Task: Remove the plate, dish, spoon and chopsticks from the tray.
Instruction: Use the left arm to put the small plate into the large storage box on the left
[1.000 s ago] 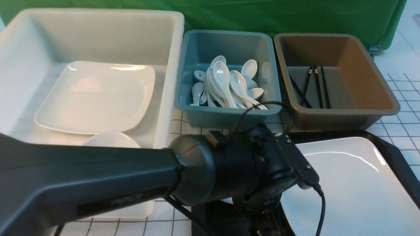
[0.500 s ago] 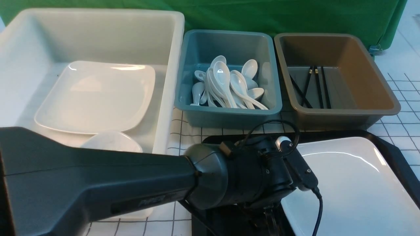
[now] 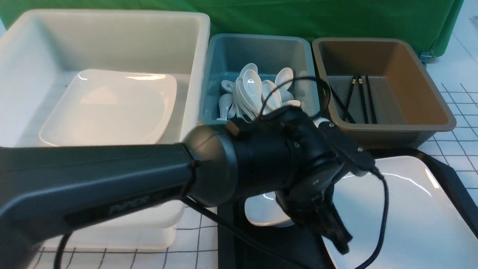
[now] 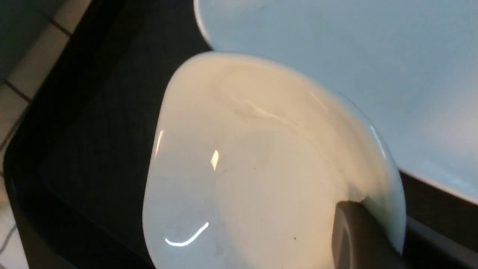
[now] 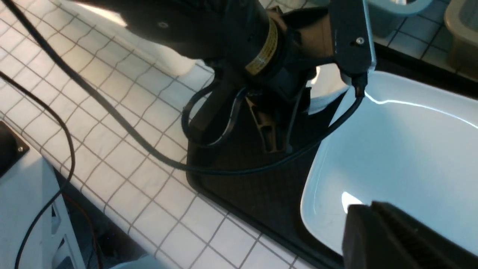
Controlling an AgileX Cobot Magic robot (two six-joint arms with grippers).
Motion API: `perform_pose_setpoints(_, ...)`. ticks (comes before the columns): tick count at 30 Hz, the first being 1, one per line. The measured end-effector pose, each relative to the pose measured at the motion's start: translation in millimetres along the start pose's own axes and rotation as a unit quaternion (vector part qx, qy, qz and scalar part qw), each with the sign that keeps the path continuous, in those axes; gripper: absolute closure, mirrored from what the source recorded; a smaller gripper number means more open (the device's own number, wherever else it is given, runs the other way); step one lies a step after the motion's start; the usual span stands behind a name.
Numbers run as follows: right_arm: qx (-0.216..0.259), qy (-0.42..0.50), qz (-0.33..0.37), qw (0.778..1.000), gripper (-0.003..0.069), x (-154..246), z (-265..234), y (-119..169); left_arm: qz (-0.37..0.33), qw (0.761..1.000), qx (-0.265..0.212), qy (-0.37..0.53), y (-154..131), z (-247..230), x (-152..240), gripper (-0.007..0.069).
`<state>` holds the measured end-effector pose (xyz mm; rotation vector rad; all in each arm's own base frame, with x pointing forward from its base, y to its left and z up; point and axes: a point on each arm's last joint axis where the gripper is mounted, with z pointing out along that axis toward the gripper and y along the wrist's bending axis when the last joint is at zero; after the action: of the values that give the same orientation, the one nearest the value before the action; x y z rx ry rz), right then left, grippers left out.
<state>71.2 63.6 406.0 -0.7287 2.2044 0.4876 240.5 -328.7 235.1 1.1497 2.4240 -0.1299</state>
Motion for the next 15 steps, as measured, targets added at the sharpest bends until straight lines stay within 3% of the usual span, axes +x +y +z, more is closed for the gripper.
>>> perform_pose_setpoints(7, 0.001, -0.03, 0.001, 1.0, 0.0653, -7, -5, 1, -0.023, 0.995, 0.003, -0.096, 14, -97, -21, 0.06)
perform_pose_setpoints(12, 0.002, -0.069, -0.021, 0.997, 0.0653, -32, -23, 4, -0.035, 0.979, -0.069, -0.187, 49, -192, -15, 0.06)
perform_pose_setpoints(15, -0.004, -0.05, -0.042, 0.998, 0.0653, -56, -21, 5, -0.066, 0.972, -0.117, -0.192, 81, -222, 0, 0.06)
